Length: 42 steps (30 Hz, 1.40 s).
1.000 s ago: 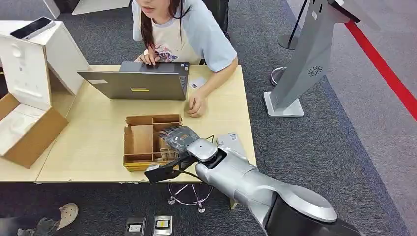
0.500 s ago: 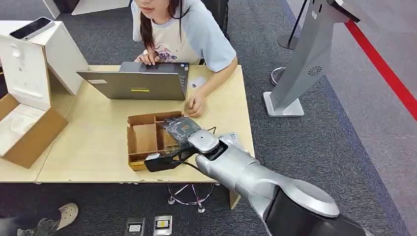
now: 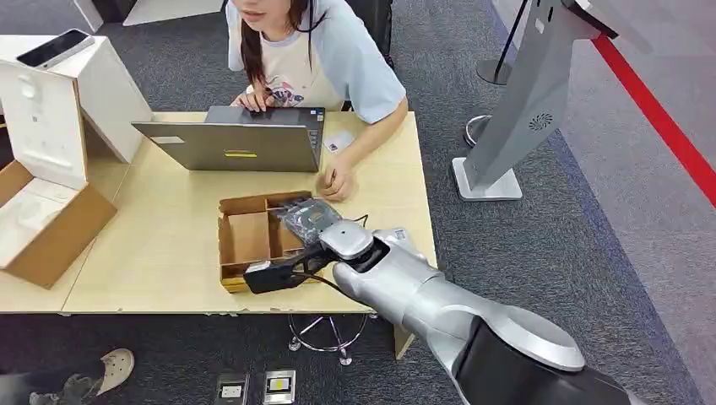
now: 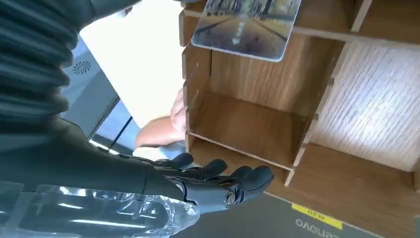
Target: Pass the card to the sensor for recognition and then transmit it.
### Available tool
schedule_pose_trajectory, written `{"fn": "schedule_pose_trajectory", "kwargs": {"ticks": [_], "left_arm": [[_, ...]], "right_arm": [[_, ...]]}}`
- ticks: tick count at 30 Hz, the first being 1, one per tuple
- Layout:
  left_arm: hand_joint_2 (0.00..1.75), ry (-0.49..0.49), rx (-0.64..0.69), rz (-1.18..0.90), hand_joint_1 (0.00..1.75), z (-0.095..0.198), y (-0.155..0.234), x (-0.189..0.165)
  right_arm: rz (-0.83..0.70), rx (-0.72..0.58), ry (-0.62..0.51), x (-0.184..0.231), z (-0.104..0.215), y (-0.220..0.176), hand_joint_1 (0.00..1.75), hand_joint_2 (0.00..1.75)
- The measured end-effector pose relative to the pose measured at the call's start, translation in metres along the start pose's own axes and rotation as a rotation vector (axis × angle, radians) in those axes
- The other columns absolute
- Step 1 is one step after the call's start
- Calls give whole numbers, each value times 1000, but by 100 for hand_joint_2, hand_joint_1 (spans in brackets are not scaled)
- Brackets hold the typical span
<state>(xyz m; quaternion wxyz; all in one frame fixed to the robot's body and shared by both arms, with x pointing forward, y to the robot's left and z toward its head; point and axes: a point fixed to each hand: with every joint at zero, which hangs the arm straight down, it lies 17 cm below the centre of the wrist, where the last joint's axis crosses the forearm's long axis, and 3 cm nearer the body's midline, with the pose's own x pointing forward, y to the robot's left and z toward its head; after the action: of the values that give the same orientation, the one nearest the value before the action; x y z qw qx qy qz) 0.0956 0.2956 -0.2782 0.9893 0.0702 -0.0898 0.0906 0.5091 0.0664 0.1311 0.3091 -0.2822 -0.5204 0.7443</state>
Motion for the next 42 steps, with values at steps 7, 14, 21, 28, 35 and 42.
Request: {"fn": "schedule_pose_trajectory", "kwargs": {"ticks": [7, 14, 21, 28, 35, 42], "left_arm": [[175, 2, 6, 9, 0, 0, 1, 0], [175, 3, 14, 13, 0, 0, 3, 0], [175, 4, 14, 15, 0, 0, 3, 0], [175, 4, 17, 16, 0, 0, 3, 0], [175, 5, 18, 20, 0, -1, 3, 0], [175, 5, 18, 20, 0, -1, 3, 0]], "right_arm": [[-15, 17, -29, 13, 1, 8, 175, 175], [-22, 6, -49, 23, 0, 4, 175, 175], [-30, -3, -64, 30, -1, 1, 173, 175], [-32, -7, -69, 33, -1, 0, 0, 175], [-40, -8, -74, 36, -1, 1, 0, 175], [-44, -11, -83, 39, 0, 2, 0, 175]]}}
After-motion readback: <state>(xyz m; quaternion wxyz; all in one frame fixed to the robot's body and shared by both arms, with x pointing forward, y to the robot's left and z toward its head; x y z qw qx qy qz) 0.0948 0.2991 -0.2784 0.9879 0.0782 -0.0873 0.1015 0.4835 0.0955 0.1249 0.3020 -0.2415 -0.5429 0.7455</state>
